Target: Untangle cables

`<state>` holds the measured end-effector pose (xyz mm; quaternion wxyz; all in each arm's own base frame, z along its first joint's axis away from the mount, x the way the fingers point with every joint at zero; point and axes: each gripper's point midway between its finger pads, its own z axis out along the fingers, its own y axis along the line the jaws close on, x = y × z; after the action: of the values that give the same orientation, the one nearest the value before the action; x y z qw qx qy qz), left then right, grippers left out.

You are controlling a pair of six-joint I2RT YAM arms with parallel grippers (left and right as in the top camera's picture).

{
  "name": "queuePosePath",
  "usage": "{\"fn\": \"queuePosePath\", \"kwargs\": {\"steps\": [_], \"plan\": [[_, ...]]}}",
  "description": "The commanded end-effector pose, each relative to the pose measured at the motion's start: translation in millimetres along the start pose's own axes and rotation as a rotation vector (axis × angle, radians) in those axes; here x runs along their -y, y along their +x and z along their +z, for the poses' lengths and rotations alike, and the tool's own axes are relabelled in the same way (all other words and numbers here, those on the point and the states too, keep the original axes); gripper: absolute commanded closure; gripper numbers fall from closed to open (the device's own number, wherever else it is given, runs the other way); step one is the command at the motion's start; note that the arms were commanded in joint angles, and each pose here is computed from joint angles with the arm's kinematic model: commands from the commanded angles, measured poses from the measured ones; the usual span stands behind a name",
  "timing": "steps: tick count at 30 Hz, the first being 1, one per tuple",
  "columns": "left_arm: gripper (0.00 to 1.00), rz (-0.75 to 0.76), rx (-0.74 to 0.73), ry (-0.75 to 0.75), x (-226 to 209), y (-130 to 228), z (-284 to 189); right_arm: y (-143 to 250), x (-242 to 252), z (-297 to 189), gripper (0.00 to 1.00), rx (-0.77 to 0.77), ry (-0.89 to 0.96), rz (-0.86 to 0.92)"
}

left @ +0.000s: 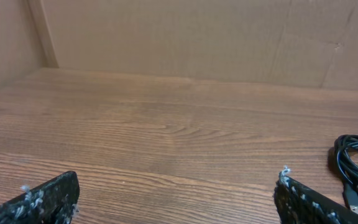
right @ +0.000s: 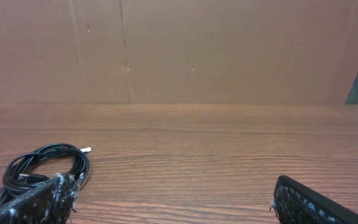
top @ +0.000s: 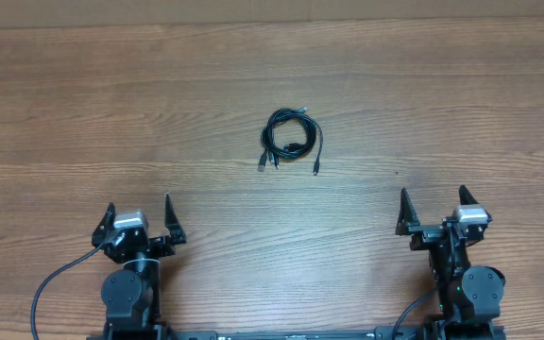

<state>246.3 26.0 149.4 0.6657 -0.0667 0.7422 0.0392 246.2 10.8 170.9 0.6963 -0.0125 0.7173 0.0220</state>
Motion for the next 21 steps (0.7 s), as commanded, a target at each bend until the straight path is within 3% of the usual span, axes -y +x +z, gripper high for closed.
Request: {"fn": "queuePosePath", "kwargs": {"steps": [1, 5, 10, 12, 15, 18, 21], "plan": [[0.01, -0.004, 0.005, -0.002, -1, 0, 0, 1, -2, 0, 0.0, 0.008, -0.014, 0.009], [0.01, -0.048, -0.009, 0.055, 9, 2, 0, 1, -9, 0, 0.0, 0.004, -0.052, 0.059], [0.0, -0.195, -0.066, 0.175, 30, 11, -1, 11, -8, 3, 0.0, -0.05, -0.041, 0.489], [0.01, -0.236, -0.087, 0.194, 34, 15, -1, 11, -9, 3, 0.0, -0.053, -0.042, 0.502], [0.0, -0.127, -0.104, 0.342, 58, 5, -10, 5, -39, -1, 0.0, -0.076, -0.222, 0.364], [0.0, -0.064, -0.108, 0.35, 62, -36, -23, -1, -28, 0, 0.0, -0.116, -0.137, 0.376], [0.0, -0.056, -0.033, 0.325, 60, -99, -33, -22, -21, 8, 0.0, -0.14, -0.091, 0.36]]}}
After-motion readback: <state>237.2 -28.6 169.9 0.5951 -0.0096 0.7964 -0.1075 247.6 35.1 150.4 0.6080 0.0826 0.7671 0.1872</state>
